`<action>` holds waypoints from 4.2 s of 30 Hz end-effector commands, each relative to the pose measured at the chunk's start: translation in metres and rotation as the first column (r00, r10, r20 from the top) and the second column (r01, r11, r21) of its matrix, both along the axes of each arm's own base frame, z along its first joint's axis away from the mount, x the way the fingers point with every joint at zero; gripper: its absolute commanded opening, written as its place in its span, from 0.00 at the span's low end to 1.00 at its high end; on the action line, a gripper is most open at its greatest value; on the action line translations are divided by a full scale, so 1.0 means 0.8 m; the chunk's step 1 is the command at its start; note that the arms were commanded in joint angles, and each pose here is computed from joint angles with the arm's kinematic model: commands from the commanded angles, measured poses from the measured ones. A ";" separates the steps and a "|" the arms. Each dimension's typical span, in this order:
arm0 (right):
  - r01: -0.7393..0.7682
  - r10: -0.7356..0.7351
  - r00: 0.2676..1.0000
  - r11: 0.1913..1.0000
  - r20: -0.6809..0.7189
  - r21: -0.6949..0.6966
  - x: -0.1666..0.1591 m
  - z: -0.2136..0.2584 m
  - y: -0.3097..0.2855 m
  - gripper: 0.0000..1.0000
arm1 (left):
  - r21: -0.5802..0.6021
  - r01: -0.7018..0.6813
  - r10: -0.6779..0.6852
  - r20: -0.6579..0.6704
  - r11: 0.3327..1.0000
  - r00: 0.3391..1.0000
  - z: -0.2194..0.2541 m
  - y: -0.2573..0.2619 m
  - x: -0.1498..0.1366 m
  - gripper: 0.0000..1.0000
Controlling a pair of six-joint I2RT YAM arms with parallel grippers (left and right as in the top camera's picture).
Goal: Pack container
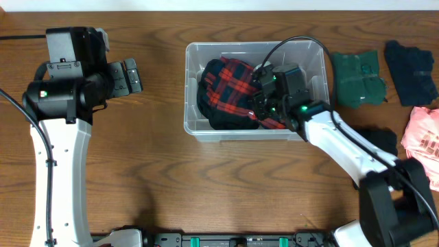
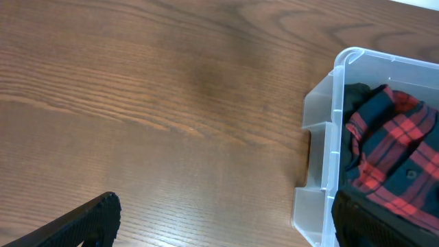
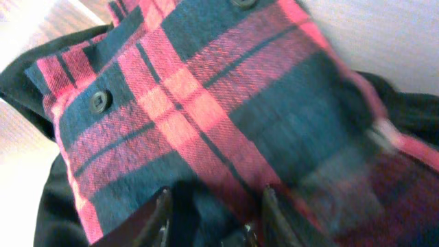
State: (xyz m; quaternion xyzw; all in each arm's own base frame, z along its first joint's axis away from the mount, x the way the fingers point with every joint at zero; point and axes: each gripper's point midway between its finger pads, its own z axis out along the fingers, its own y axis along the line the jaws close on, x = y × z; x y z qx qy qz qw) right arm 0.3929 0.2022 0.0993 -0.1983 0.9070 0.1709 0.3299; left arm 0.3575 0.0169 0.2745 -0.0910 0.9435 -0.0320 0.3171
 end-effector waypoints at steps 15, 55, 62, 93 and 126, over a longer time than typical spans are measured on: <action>0.638 -0.621 0.762 0.769 0.184 -0.047 0.026 0.165 -0.328 0.83 | -0.009 -0.004 0.004 -0.010 1.000 1.000 -0.004 0.000 0.001 0.98; 0.565 -0.568 0.790 0.821 -0.230 -0.083 0.063 -0.161 -0.419 0.14 | -0.009 -0.004 0.004 -0.012 1.000 1.000 -0.005 0.000 0.001 0.98; 0.587 -0.588 0.803 0.809 -0.101 -0.036 0.081 -0.076 -0.424 0.01 | -0.009 -0.004 0.004 -0.012 1.000 1.000 -0.005 0.000 0.001 0.98; 0.248 -0.249 0.947 0.968 0.205 0.031 0.067 0.146 -0.147 0.01 | -0.009 -0.004 0.004 -0.012 1.000 1.000 -0.005 0.000 0.002 0.98; 0.187 -0.183 0.967 0.982 0.177 -0.009 0.060 0.128 -0.125 0.06 | -0.009 -0.004 0.004 -0.013 1.000 1.000 -0.005 0.000 0.001 0.98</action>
